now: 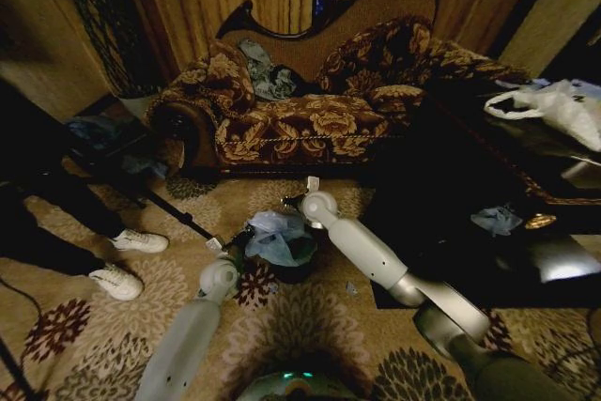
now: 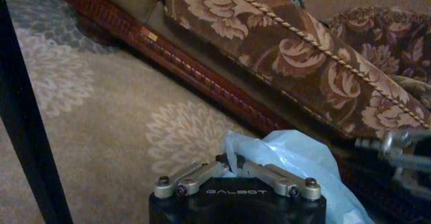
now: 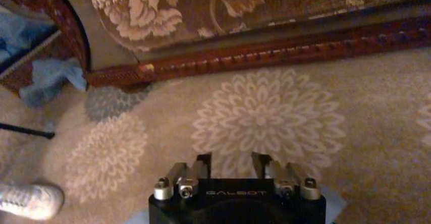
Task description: Place a garbage bag over the trash bin.
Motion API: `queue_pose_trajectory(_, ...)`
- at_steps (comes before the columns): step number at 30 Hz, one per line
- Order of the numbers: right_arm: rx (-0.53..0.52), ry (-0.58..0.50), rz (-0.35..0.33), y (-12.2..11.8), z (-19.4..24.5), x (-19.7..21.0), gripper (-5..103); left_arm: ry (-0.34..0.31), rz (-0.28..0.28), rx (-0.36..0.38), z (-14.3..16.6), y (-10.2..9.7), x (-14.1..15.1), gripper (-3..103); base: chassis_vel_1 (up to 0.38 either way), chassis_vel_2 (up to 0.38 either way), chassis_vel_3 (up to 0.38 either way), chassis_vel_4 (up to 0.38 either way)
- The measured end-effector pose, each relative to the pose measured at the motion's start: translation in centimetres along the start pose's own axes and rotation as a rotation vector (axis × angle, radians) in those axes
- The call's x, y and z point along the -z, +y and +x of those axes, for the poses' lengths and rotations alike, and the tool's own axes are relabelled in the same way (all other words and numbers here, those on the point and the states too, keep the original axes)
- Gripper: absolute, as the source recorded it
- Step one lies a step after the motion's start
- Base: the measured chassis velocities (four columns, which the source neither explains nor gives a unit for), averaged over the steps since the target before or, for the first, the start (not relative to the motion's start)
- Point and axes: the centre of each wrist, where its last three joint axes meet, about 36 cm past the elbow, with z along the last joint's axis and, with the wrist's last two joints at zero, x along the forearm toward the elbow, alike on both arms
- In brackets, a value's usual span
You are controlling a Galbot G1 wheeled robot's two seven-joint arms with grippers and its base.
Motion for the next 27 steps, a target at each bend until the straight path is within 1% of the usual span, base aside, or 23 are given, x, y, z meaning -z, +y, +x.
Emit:
queue_pose_trajectory(1,-0.003,0.013,0.009,-0.2,0.0,-0.3,32,-0.002,-0.001,0.0,0.0,0.0,0.1,0,0.0,0.0,0.0,0.0)
queue_pose_trajectory(2,-0.003,0.013,0.009,-0.2,0.0,-0.3,32,-0.002,-0.001,0.0,0.0,0.0,0.1,0,0.0,0.0,0.0,0.0)
queue_pose_trajectory(5,-0.007,0.058,0.026,-0.5,-0.5,-1.7,16,-0.011,-0.001,-0.002,-0.2,0.0,0.5,0,0.0,0.0,0.0,0.0)
queue_pose_trajectory(6,-0.007,0.058,0.026,-0.5,-0.5,-1.7,16,-0.011,-0.001,-0.002,-0.2,0.0,0.5,0,0.0,0.0,0.0,0.0)
queue_pose_trajectory(8,-0.017,0.073,0.035,-0.6,-1.4,-2.4,5,-0.011,0.0,-0.001,-0.2,0.0,0.5,0,0.0,0.0,0.0,0.0)
queue_pose_trajectory(9,-0.023,0.076,0.04,-0.6,-1.9,-2.7,2,-0.011,0.0,-0.001,-0.2,0.0,0.5,0,0.0,0.0,0.0,0.0)
queue_pose_trajectory(18,-0.052,0.096,0.071,-0.6,-4.2,-3.8,0,-0.014,0.006,-0.007,0.0,-0.1,0.4,0,0.0,0.0,0.0,0.0)
queue_pose_trajectory(27,-0.101,0.138,0.1,-1.6,-6.7,-5.4,0,-0.027,0.009,-0.016,0.2,-0.4,0.7,0,0.0,0.0,0.0,0.0)
